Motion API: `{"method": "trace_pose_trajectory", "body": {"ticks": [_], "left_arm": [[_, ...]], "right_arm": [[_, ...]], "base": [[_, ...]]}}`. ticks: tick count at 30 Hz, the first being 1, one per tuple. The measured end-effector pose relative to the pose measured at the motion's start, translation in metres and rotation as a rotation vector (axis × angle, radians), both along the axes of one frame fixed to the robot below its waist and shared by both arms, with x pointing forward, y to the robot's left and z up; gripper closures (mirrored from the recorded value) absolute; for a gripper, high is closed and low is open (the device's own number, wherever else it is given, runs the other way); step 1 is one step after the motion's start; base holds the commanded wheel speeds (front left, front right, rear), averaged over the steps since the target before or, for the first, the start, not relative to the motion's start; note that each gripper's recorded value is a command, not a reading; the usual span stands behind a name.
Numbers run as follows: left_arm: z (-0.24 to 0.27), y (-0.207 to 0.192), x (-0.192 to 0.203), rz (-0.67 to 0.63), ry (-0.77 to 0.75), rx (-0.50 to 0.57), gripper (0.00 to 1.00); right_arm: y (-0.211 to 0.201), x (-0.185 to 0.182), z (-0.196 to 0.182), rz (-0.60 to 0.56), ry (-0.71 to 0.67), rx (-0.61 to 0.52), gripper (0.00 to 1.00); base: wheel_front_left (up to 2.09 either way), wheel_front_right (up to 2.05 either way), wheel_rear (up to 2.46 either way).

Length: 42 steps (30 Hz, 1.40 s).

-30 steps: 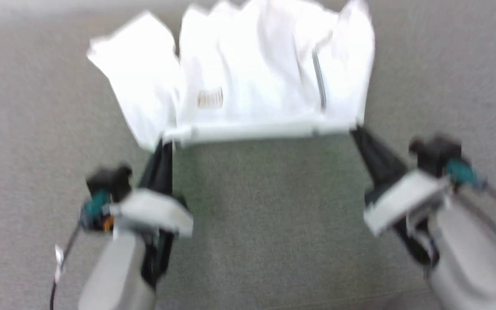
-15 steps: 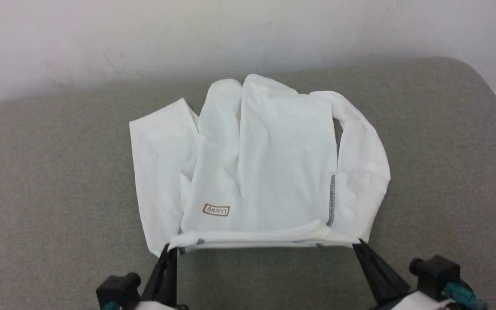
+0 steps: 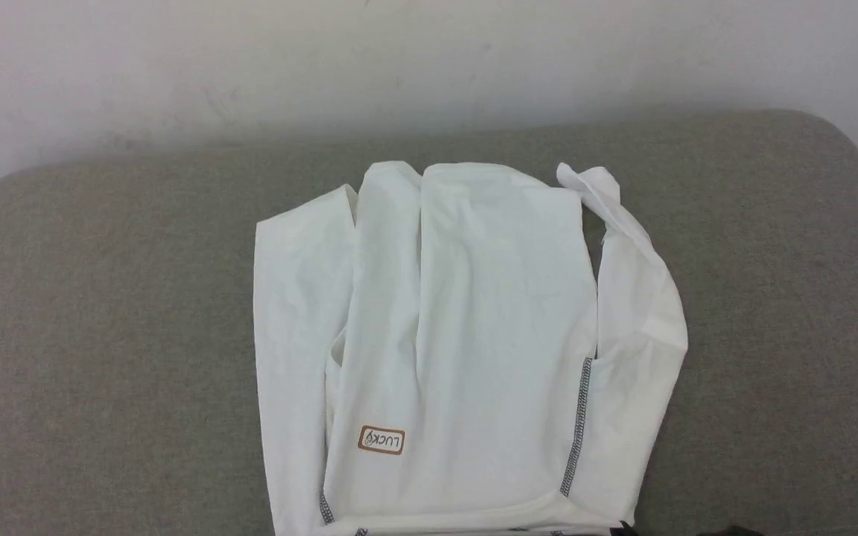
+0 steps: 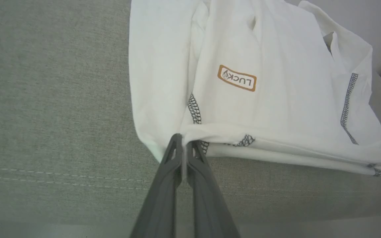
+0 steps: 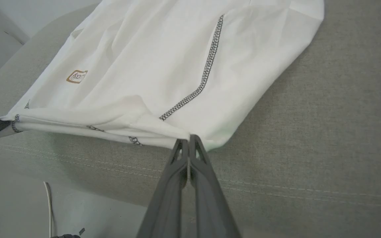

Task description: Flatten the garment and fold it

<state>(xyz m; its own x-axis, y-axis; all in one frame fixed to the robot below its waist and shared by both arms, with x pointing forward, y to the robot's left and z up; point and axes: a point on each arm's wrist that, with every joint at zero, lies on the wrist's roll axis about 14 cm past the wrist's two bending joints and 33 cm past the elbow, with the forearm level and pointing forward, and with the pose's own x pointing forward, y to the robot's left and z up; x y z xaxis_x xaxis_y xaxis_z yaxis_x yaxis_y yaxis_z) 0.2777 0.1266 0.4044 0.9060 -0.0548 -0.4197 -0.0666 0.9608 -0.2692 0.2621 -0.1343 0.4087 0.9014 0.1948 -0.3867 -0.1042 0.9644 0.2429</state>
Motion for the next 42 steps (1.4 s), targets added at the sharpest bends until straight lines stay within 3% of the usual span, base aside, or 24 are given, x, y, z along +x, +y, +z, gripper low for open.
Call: {"method": "trace_pose_trajectory", "body": {"ticks": [3,4,5,6,7,14,26,35,42], "left_arm": [[-0.01,-0.005,-0.002,-0.003,0.029,-0.029,1.0],[-0.011,-0.007,0.0,-0.007,0.028,-0.043,1.0],[-0.012,-0.008,0.002,-0.017,0.024,-0.048,1.0],[-0.012,-0.009,0.005,-0.02,0.016,-0.061,0.46],[-0.011,-0.008,0.009,-0.006,0.008,-0.074,0.0],[0.013,0.002,0.026,0.003,-0.142,-0.07,0.0],[0.117,0.011,0.085,0.006,-0.522,-0.062,0.0],[0.174,0.025,0.181,-0.037,-0.684,-0.043,0.0],[0.178,0.015,0.267,-0.172,-0.599,-0.013,0.0]], "right_arm": [[0.0,-0.002,-0.009,0.0,0.035,0.001,1.0],[0.0,0.0,-0.009,-0.003,0.031,0.001,0.64],[0.0,0.003,-0.006,-0.005,0.016,0.006,0.2],[0.001,0.007,-0.002,-0.003,-0.005,0.007,0.08],[0.0,0.011,0.003,-0.007,-0.032,0.01,0.0],[-0.01,0.026,0.054,-0.056,-0.279,0.047,0.0],[-0.06,0.033,0.111,-0.215,-0.492,0.007,0.0],[-0.069,0.065,0.134,-0.246,-0.568,0.026,0.0],[-0.062,0.099,0.129,-0.223,-0.563,0.038,0.0]], "base": [[0.0,0.0,0.0],[0.0,0.0,0.0],[0.0,0.0,0.0],[0.0,0.0,0.0],[0.0,0.0,0.0],[0.0,0.0,0.0],[0.0,0.0,0.0],[0.0,0.0,0.0],[0.0,0.0,0.0]]}}
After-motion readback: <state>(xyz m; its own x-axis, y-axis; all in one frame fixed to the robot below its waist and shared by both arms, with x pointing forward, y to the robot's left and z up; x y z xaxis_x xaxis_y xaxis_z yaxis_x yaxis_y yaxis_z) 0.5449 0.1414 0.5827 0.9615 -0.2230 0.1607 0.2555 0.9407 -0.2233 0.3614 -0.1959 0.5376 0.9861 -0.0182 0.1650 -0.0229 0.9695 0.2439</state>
